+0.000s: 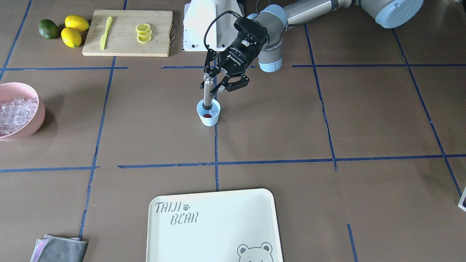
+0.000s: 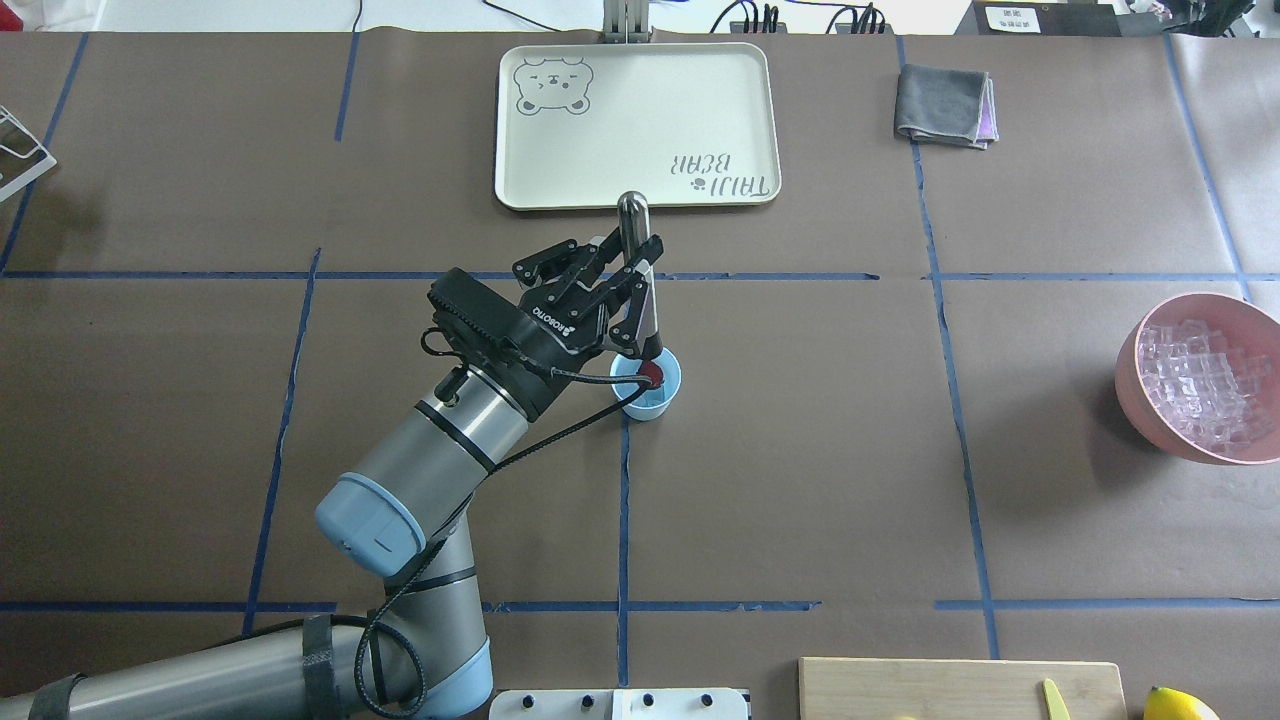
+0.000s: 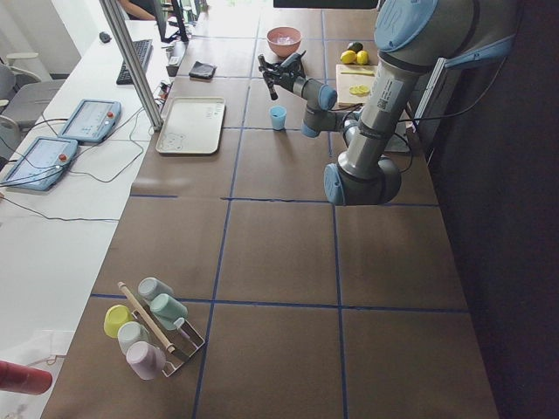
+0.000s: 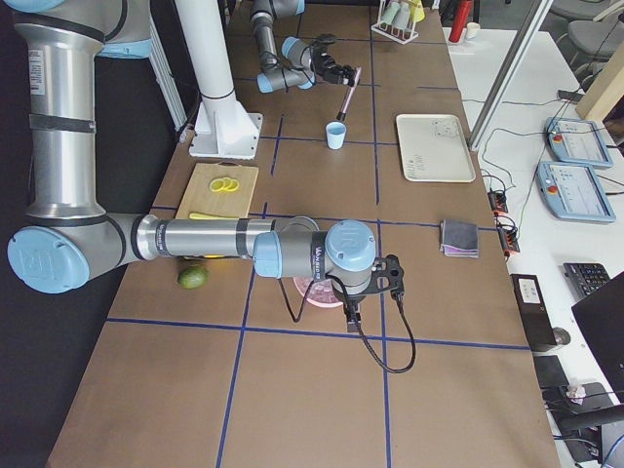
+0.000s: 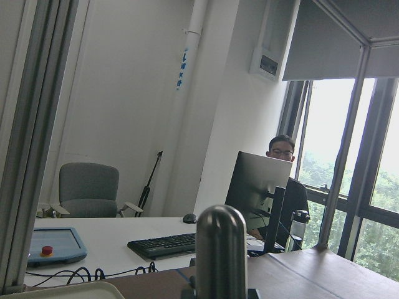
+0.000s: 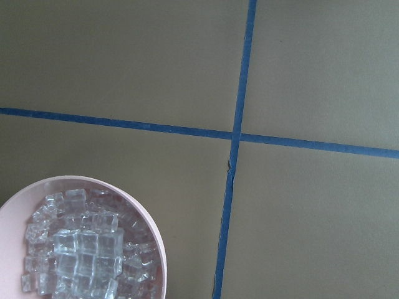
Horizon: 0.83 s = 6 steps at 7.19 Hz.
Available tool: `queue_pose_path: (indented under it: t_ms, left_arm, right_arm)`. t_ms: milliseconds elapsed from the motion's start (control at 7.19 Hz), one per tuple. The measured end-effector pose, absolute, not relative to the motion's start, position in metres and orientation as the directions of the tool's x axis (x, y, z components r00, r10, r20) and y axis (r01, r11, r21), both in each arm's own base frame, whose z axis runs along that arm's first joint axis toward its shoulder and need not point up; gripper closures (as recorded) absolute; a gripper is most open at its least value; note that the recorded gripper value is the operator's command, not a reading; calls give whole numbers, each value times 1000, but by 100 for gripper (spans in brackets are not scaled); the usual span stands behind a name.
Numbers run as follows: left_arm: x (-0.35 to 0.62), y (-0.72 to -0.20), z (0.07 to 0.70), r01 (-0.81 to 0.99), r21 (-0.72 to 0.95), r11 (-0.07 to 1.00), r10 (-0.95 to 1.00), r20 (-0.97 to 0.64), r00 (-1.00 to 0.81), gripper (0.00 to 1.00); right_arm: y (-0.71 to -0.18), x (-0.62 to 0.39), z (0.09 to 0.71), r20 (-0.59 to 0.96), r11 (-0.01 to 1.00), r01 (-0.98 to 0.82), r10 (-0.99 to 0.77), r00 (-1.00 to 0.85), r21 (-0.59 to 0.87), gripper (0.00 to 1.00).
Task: Mash ice and strawberries in cup
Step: 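Lift the muddler out and carry it back with the left gripper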
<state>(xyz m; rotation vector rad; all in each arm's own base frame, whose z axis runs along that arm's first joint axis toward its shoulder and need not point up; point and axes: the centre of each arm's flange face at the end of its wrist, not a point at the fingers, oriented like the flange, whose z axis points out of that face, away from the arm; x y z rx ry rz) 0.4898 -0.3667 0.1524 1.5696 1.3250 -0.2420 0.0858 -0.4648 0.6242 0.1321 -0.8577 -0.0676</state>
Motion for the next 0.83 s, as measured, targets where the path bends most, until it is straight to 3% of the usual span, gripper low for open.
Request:
queue_pose_path:
  t_ms: [278, 834]
  left_arm:
    - [458, -394, 167, 818, 517, 252, 597, -748, 289, 100]
    - [349, -520, 275, 614, 399, 681, 356, -913, 198, 100]
  right_arm:
    - [-462, 85, 629, 746, 991, 8, -107, 657, 135, 1]
    - [-461, 85, 629, 750, 990, 5, -107, 652, 138, 1]
